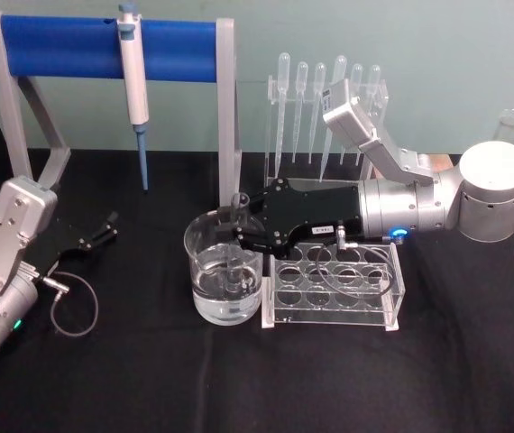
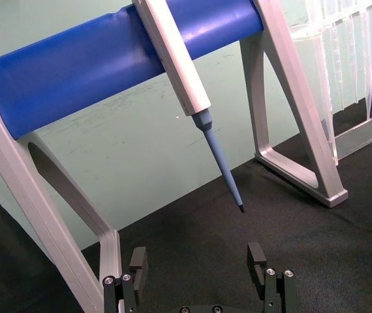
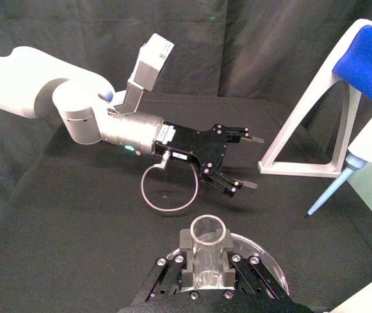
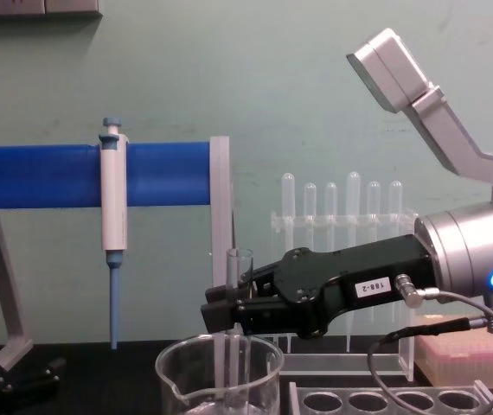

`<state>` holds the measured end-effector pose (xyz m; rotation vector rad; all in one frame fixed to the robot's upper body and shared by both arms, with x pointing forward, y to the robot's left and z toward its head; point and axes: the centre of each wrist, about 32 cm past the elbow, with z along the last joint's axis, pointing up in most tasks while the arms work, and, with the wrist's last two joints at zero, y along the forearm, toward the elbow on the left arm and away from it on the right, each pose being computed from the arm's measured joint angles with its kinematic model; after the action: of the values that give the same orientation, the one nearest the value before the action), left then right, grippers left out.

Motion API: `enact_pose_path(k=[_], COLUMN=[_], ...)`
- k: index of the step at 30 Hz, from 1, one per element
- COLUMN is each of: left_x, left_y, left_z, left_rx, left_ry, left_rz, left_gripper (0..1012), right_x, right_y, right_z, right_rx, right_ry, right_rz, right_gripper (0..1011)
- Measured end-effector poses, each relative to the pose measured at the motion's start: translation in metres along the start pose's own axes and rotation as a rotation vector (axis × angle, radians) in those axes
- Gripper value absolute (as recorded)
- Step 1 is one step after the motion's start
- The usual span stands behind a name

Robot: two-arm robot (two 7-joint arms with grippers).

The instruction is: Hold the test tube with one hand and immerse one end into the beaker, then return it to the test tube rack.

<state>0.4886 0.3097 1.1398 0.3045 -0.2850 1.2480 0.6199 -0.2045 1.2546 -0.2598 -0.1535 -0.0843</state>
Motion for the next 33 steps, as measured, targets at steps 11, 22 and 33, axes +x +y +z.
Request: enact_pose_path(k=[11, 22, 33], left_x=[0.0000, 0.0000, 0.0000], left_y=[0.0000, 0.0000, 0.0000], left_z=[0.0000, 0.0000, 0.0000], left_rx=[0.000, 0.000, 0.000], left_ry=[0.000, 0.000, 0.000], left_rz=[0.000, 0.000, 0.000], left_gripper=[1000, 1000, 1000], right_x=[0.0001, 0.0002, 0.0003], right_y=[-0.0001, -0.0002, -0.0003], right_z=[0.0006, 0.0011, 0.0012], right_rx=[-0.001, -0.002, -0.002], right_ry=[-0.001, -0.002, -0.002], right_rz=[0.001, 0.001, 0.000], right_gripper=[225, 225, 225])
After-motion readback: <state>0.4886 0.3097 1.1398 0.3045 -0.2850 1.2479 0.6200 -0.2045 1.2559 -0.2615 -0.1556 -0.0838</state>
